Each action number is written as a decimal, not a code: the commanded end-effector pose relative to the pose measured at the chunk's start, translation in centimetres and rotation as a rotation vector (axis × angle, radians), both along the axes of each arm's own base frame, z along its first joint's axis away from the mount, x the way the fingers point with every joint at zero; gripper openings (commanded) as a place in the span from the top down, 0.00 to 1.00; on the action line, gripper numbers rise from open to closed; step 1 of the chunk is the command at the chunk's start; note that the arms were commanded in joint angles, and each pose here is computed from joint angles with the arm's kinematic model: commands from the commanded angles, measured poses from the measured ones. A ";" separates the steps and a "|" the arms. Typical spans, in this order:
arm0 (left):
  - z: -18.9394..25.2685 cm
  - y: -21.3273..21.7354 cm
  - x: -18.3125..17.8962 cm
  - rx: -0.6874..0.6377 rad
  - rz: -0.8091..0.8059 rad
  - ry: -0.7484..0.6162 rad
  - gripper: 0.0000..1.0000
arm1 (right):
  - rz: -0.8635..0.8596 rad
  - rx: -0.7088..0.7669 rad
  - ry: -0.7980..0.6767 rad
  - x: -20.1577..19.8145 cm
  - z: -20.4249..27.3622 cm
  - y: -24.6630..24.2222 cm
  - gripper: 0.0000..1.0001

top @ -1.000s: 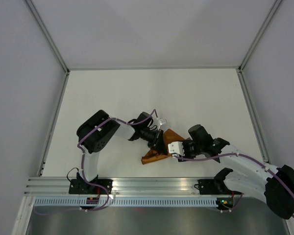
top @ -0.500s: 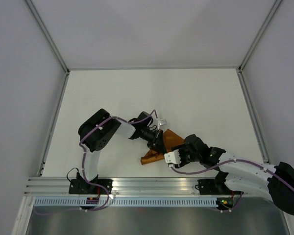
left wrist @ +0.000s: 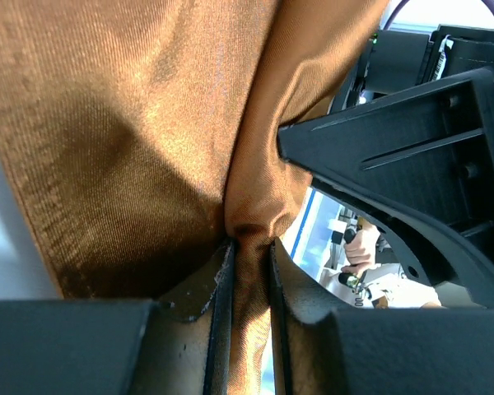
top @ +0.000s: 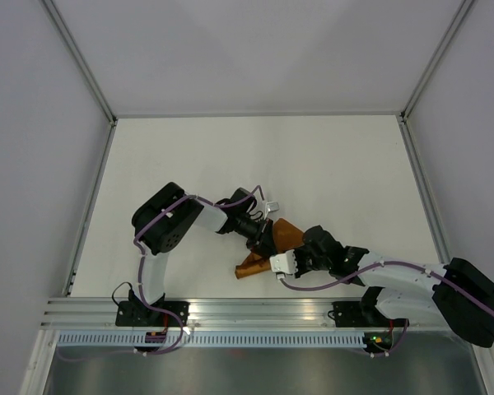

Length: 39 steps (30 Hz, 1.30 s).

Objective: Fold the napkin, place the utensils inside, and roll it up
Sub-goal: Roll the napkin at the center of the board.

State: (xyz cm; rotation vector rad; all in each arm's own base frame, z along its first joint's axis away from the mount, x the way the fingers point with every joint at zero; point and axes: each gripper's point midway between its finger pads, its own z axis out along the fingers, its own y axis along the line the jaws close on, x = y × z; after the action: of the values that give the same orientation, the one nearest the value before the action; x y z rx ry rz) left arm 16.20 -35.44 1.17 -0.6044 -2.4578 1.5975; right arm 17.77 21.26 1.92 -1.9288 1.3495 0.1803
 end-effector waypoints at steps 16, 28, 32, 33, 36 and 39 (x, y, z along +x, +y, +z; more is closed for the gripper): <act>1.5 3.4 4.0 0.116 0.272 -0.367 0.59 | 0.027 -0.117 0.187 -1.8 -1.7 -0.7 0.95; 7.7 7.9 7.1 0.009 0.661 -0.716 0.57 | 0.046 -0.182 0.493 0.4 -1.8 -0.8 0.95; 10.4 9.7 7.0 -0.032 0.730 -0.829 0.56 | 0.085 -0.214 0.647 0.9 -1.8 -0.5 0.95; 10.0 10.3 7.0 -0.002 0.742 -0.850 0.56 | 0.102 -0.229 0.714 1.1 -1.8 -0.3 0.95; 11.5 11.0 6.9 -0.003 0.769 -0.943 0.56 | 0.119 -0.268 0.858 1.0 -1.8 -0.3 0.94; 12.3 11.0 6.2 0.003 0.746 -1.015 0.55 | 0.141 -0.290 0.964 1.2 -1.9 -0.2 0.94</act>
State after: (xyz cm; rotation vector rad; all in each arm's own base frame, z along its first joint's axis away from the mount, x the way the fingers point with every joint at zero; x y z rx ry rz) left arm 21.75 -25.17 12.51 -0.5175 -3.6302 1.8526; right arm 23.18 23.65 1.91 -2.1678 1.7671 0.8833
